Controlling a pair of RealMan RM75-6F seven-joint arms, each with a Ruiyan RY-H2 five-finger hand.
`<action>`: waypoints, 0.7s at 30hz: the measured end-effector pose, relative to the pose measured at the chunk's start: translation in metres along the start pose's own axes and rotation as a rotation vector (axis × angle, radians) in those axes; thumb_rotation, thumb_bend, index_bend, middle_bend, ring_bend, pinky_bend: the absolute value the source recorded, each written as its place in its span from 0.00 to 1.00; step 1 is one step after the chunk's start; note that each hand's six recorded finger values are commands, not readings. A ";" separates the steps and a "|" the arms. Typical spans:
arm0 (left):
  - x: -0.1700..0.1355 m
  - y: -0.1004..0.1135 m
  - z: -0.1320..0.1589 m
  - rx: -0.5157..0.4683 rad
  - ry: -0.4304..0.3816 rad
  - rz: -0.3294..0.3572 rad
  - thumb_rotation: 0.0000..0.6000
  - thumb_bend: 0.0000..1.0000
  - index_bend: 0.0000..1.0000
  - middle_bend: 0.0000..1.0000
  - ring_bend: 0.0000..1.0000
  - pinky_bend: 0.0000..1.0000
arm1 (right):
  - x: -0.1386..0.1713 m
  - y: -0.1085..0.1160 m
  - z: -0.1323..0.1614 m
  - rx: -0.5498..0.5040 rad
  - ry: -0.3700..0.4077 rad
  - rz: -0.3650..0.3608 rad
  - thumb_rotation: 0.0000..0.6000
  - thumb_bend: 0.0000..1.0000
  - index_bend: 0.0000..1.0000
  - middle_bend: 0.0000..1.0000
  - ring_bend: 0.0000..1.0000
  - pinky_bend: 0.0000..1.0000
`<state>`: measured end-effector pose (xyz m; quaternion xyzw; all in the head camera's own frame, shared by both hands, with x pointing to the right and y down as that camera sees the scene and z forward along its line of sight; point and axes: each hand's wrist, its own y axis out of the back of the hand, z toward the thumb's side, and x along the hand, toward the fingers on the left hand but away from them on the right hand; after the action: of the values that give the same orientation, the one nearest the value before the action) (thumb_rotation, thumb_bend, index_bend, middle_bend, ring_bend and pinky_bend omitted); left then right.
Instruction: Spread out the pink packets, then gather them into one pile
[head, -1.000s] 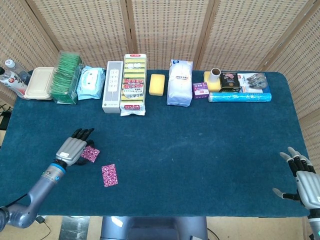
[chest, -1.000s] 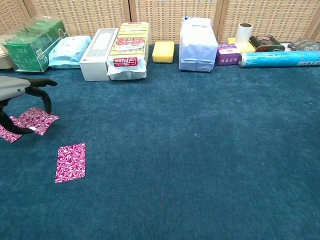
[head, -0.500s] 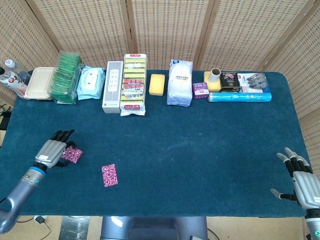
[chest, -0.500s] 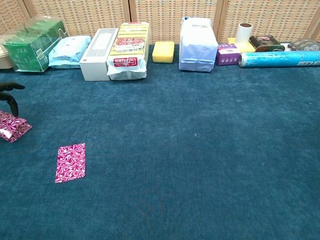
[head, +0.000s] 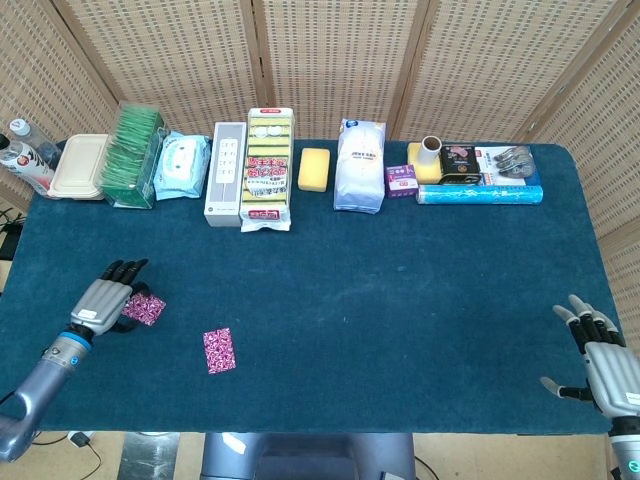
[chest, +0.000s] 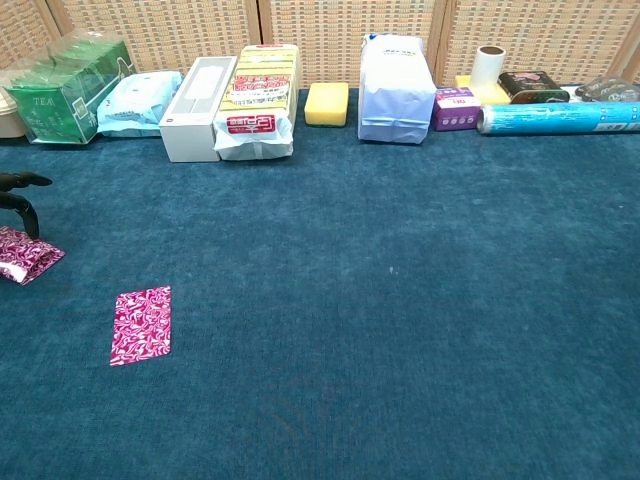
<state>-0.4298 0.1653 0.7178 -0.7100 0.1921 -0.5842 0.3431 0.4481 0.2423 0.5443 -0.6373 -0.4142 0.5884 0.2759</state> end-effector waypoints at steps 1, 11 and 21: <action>0.000 -0.001 0.000 0.003 -0.001 -0.001 1.00 0.24 0.39 0.00 0.00 0.00 | 0.000 0.000 0.000 -0.001 0.001 -0.001 1.00 0.00 0.10 0.00 0.00 0.00; 0.006 -0.004 -0.004 -0.004 0.016 -0.007 1.00 0.24 0.39 0.00 0.00 0.00 | 0.000 0.000 0.000 -0.001 -0.001 -0.001 1.00 0.00 0.10 0.00 0.00 0.00; 0.011 -0.002 -0.003 -0.027 0.026 -0.011 1.00 0.24 0.39 0.00 0.00 0.00 | 0.000 0.000 -0.001 -0.001 -0.003 -0.001 1.00 0.00 0.09 0.00 0.00 0.00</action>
<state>-0.4299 0.1586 0.7271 -0.7078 0.2006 -0.5927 0.3280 0.4492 0.2425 0.5441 -0.6366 -0.4152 0.5888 0.2751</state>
